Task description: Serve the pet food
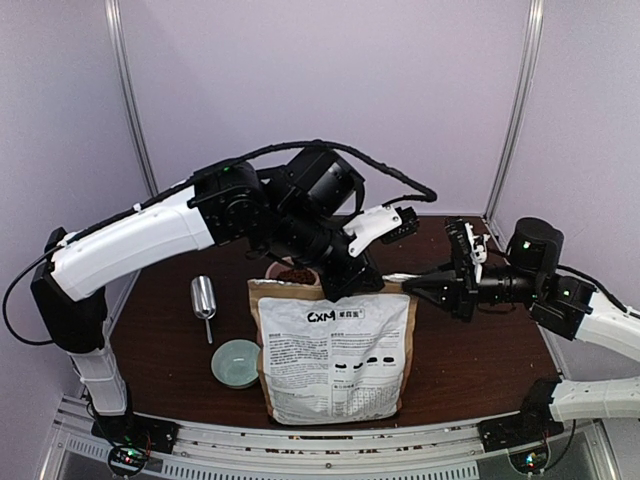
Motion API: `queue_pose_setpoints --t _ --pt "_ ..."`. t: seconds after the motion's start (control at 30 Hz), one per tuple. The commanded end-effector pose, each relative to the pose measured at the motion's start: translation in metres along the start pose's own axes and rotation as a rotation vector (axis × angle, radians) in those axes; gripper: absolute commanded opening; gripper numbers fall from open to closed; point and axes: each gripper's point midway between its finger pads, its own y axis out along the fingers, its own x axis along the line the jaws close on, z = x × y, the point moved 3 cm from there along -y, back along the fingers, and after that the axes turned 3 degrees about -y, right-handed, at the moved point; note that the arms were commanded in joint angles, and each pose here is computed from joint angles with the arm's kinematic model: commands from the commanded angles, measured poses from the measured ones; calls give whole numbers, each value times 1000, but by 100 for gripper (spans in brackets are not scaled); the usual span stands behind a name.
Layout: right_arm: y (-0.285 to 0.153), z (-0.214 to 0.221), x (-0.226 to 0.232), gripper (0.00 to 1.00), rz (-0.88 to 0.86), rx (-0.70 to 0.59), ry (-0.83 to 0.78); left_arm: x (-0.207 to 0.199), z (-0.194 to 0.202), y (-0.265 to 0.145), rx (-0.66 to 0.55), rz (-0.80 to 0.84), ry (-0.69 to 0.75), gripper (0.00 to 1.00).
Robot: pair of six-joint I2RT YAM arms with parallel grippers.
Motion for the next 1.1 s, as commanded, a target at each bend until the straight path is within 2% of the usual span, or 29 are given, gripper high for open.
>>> queue_pose_setpoints --t 0.0,0.33,0.8,0.9,1.03,1.07 --pt "-5 -23 0 16 13 -96 -52 2 -7 -3 -28 11 4 0" --pt "4 -9 -2 36 -19 -53 -28 0 -12 -5 -57 18 6 0" --pt "17 -1 0 36 -80 -13 4 -1 -14 -6 -71 30 4 0" --pt "21 -2 1 31 -88 -10 4 -1 -14 -5 -70 29 4 0" --pt "23 -4 2 2 -99 -9 8 -1 -13 -6 -69 29 4 0" --pt "23 -4 2 0 -99 -7 10 -1 -13 -6 -69 30 5 0"
